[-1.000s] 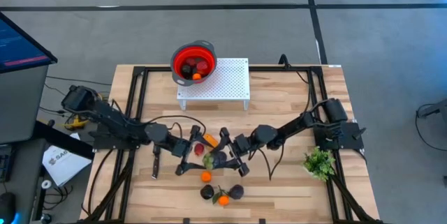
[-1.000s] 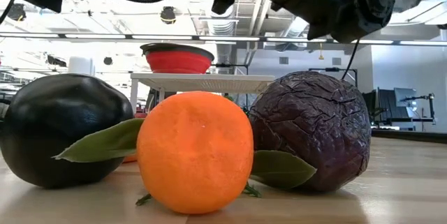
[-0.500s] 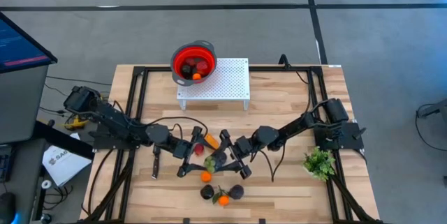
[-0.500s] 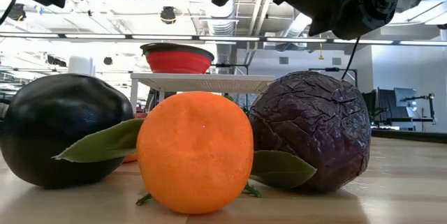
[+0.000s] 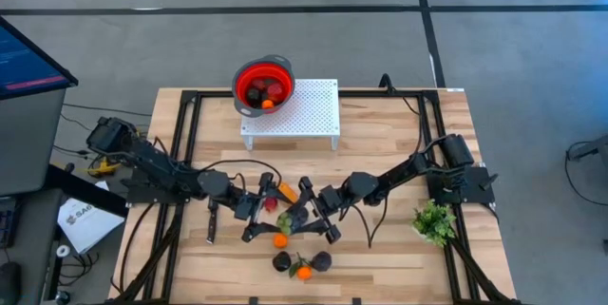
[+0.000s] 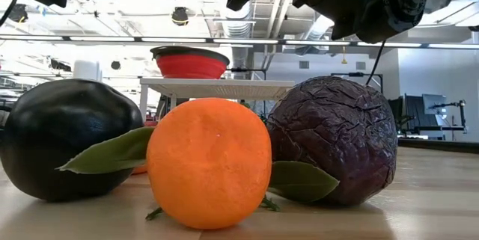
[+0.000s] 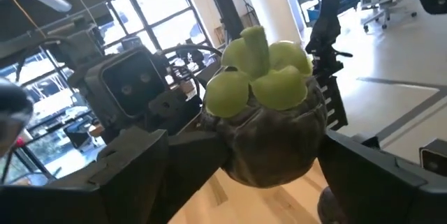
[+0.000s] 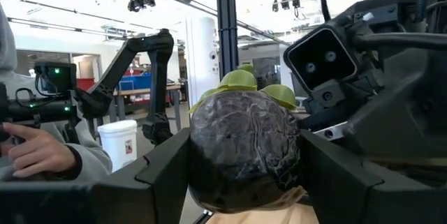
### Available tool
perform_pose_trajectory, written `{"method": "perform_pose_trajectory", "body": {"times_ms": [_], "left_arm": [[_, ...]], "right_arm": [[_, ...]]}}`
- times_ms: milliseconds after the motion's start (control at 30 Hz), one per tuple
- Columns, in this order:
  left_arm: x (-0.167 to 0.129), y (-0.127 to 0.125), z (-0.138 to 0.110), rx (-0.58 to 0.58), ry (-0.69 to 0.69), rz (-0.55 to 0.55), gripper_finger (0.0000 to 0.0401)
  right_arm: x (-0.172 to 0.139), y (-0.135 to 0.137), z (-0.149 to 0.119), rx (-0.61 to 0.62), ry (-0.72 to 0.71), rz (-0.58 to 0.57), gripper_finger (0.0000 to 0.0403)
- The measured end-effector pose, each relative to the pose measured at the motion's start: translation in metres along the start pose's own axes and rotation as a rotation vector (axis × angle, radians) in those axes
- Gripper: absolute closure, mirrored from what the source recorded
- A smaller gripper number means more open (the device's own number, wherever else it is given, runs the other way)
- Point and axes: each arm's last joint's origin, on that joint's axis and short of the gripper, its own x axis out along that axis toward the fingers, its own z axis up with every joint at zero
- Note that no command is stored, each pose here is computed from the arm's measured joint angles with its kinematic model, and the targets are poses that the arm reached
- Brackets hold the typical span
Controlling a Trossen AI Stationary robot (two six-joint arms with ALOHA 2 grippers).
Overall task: Pick & Place Fruit
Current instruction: Put the purple mangosteen into the red strainer bowl on the shelf
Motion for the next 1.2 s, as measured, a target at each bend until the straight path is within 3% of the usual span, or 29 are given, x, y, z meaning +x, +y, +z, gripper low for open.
{"method": "perform_pose_trajectory", "body": {"times_ms": [333, 600, 767, 1200], "left_arm": [[-0.009, 0.005, 0.011, -0.027, 0.031, 0.017, 0.0042], [-0.009, 0.008, 0.019, -0.065, -0.05, -0.004, 0.0039], [-0.009, 0.009, 0.014, -0.129, -0.016, -0.006, 0.0028], [-0.009, 0.006, 0.009, -0.094, 0.029, -0.043, 0.0042]], "right_arm": [[0.0, -0.002, 0.001, 0.009, -0.01, -0.025, 0.0172], [-0.002, -0.007, -0.007, 0.023, 0.046, -0.053, 0.0172], [-0.002, -0.007, -0.007, 0.027, 0.049, -0.086, 0.0172], [-0.001, -0.006, -0.004, 0.023, 0.027, -0.073, 0.0168]]}}
